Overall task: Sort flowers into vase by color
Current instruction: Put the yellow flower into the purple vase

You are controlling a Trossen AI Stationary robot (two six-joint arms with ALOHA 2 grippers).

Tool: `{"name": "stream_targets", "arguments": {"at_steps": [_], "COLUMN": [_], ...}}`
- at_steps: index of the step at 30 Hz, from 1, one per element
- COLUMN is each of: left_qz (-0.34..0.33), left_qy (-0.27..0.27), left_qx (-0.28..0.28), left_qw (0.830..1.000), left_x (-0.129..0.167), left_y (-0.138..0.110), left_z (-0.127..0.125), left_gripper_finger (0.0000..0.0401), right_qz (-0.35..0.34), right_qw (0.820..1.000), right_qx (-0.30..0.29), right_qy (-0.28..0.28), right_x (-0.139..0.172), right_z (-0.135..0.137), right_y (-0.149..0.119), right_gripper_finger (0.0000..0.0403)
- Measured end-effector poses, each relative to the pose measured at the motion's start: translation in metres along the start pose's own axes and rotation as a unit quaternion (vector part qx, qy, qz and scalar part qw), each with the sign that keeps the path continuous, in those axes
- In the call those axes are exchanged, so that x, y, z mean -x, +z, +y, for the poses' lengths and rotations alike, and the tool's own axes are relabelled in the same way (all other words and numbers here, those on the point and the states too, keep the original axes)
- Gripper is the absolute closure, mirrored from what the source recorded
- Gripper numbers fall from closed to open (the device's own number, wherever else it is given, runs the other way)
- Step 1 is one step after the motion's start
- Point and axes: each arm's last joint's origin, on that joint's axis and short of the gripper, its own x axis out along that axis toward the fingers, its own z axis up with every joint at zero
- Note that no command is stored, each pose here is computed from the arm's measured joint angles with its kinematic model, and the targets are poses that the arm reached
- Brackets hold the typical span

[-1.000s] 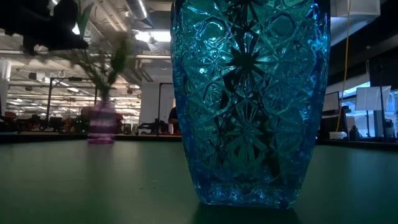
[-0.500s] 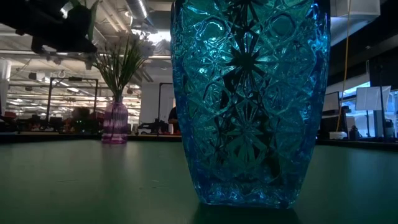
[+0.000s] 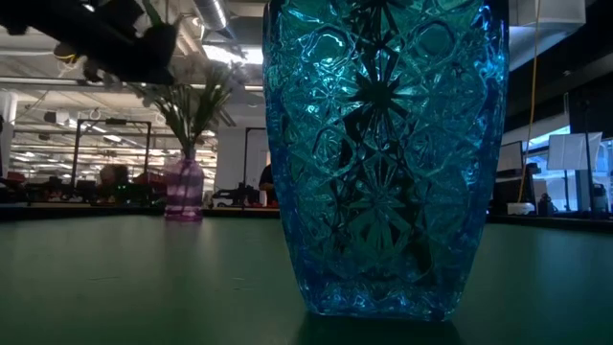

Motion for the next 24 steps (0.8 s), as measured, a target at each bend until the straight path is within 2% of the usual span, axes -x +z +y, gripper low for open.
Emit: {"name": "stream_targets", "arguments": {"at_steps": [7,11,17,21,24], "left_qz": [0.022,0.033,0.030,0.019,0.020], "left_qy": [-0.028,-0.037,-0.061,-0.089,-0.083], "left_qx": [0.003,-0.017,-0.021,-0.033,-0.054], "left_qw": [0.999,0.999,0.997,0.995,0.995], "left_x": [-0.032,-0.039,-0.032,-0.019,-0.013], "left_y": [-0.004,-0.009,-0.007,0.011,0.021], "left_z": [-0.009,-0.015,-0.018,-0.021,-0.021], "left_gripper_finger": [0.0397,0.0397,0.0397,0.0397,0.0397], "right_qz": [-0.011,-0.012,-0.010,-0.014,-0.017], "right_qw": [0.998,0.997,0.992,0.991,0.991], "right_qx": [-0.025,-0.031,-0.031,-0.039,-0.044], "right_qy": [-0.051,-0.077,-0.118,-0.126,-0.127], "right_x": [0.001,0.006,0.015,0.022,0.027], "right_z": [-0.004,-0.012,-0.026,-0.036,-0.042], "right_y": [0.006,0.010,0.018,0.025,0.029], "right_gripper_finger": [0.0194,0.0194,0.0194,0.0194,0.0194]}}
